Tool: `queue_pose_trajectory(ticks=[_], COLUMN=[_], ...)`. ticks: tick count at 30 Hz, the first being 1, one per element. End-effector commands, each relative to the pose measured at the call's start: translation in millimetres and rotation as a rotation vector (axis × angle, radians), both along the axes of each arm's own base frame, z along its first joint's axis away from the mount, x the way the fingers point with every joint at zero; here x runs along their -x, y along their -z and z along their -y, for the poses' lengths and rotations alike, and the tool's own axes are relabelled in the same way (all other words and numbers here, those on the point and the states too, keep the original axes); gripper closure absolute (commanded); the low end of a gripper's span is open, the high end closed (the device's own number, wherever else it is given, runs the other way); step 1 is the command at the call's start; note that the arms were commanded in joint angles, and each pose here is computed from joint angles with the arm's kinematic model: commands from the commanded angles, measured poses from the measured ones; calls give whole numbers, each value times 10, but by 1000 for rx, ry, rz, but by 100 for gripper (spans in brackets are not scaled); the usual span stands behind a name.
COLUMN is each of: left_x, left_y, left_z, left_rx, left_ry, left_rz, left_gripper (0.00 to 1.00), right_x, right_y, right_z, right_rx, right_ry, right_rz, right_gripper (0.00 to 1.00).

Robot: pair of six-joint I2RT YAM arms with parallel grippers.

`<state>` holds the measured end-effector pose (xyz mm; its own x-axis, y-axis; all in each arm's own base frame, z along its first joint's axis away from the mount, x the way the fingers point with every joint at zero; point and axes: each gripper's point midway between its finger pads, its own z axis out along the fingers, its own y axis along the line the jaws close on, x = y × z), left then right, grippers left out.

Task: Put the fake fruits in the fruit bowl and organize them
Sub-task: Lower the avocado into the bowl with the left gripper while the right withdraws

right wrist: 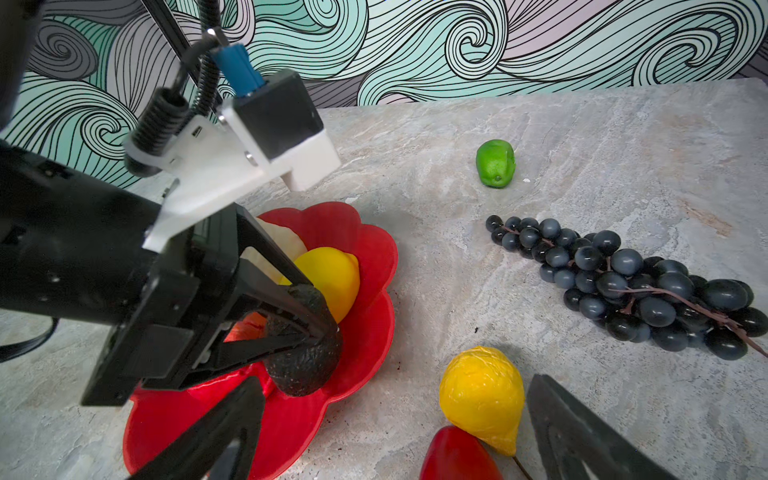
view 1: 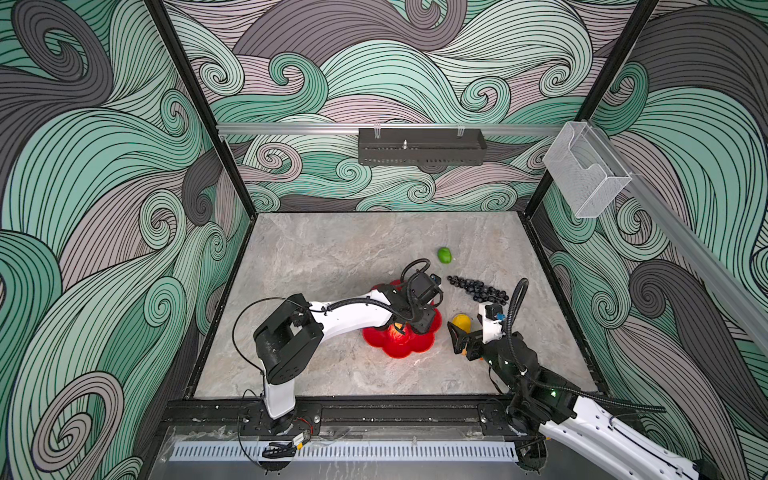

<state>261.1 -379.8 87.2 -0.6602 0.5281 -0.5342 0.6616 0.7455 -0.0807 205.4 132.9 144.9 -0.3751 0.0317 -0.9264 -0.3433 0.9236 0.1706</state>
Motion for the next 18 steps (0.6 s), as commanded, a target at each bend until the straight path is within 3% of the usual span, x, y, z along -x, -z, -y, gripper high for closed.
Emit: queue_pose_trajectory(ticks=[1, 5, 18], left_x=[-56, -40, 23], left_y=[-17, 49, 9], left_z=[39, 40, 54], left_rx=[-34, -58, -42], left_ry=[9, 23, 41], left_rz=[51, 63, 93], left_gripper=[67, 65, 43], right_x=[-19, -17, -21], right_y=[23, 20, 27], right_z=[34, 32, 31], right_rx=[5, 5, 7], right_ry=[22, 20, 22], right_rz=[-2, 0, -1], right_gripper=[1, 1, 1])
